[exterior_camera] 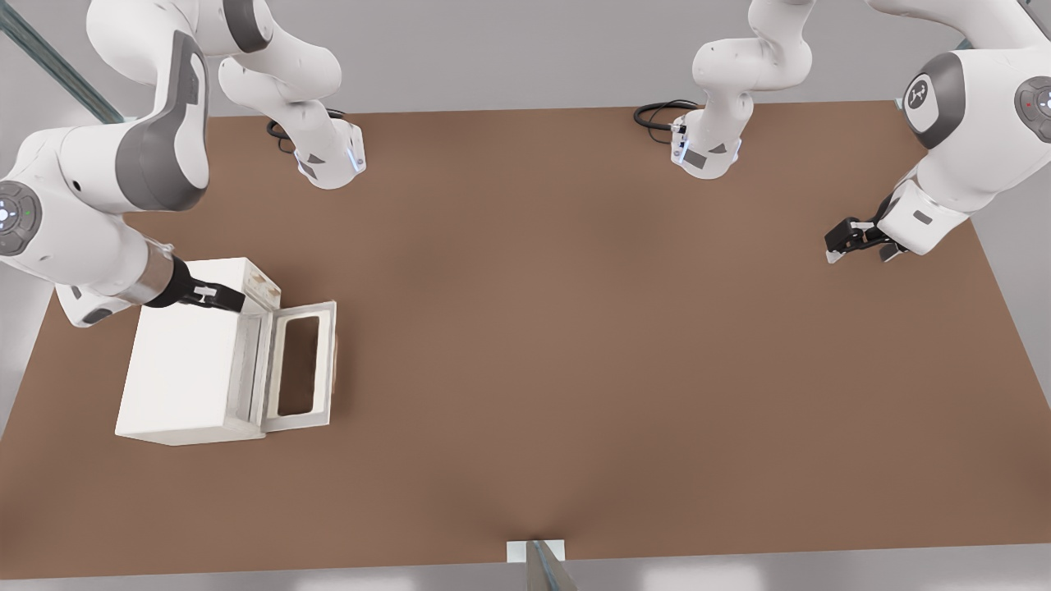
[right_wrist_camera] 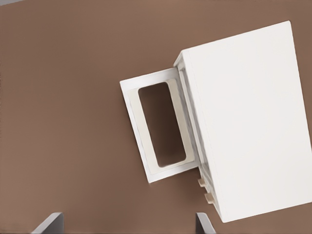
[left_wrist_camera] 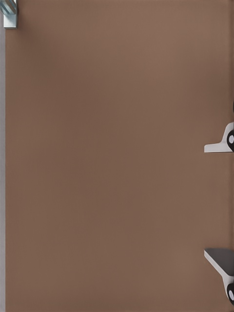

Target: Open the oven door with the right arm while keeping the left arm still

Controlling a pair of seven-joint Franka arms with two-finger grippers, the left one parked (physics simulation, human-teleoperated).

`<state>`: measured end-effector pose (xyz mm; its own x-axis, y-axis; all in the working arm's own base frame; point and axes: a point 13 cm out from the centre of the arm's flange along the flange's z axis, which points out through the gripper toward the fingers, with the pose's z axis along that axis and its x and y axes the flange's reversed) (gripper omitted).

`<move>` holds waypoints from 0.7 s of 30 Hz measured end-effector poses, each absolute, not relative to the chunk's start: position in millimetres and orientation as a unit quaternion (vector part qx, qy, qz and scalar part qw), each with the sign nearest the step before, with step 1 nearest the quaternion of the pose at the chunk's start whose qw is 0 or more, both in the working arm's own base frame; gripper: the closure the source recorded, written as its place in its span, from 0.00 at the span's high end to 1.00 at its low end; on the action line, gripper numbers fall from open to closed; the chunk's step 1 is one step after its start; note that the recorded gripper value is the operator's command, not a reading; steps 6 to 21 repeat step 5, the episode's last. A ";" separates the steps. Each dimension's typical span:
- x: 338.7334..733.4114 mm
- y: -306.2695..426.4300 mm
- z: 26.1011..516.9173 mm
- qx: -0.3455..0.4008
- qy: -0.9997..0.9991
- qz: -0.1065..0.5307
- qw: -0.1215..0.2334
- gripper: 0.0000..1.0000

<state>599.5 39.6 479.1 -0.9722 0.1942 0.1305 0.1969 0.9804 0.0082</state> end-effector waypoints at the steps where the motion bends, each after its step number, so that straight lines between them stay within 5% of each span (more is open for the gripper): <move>1: 599.7 39.5 479.2 -0.092 -0.994 -0.012 0.064 1.00; 21: 600.2 39.4 479.2 -0.068 -0.996 -0.015 0.063 1.00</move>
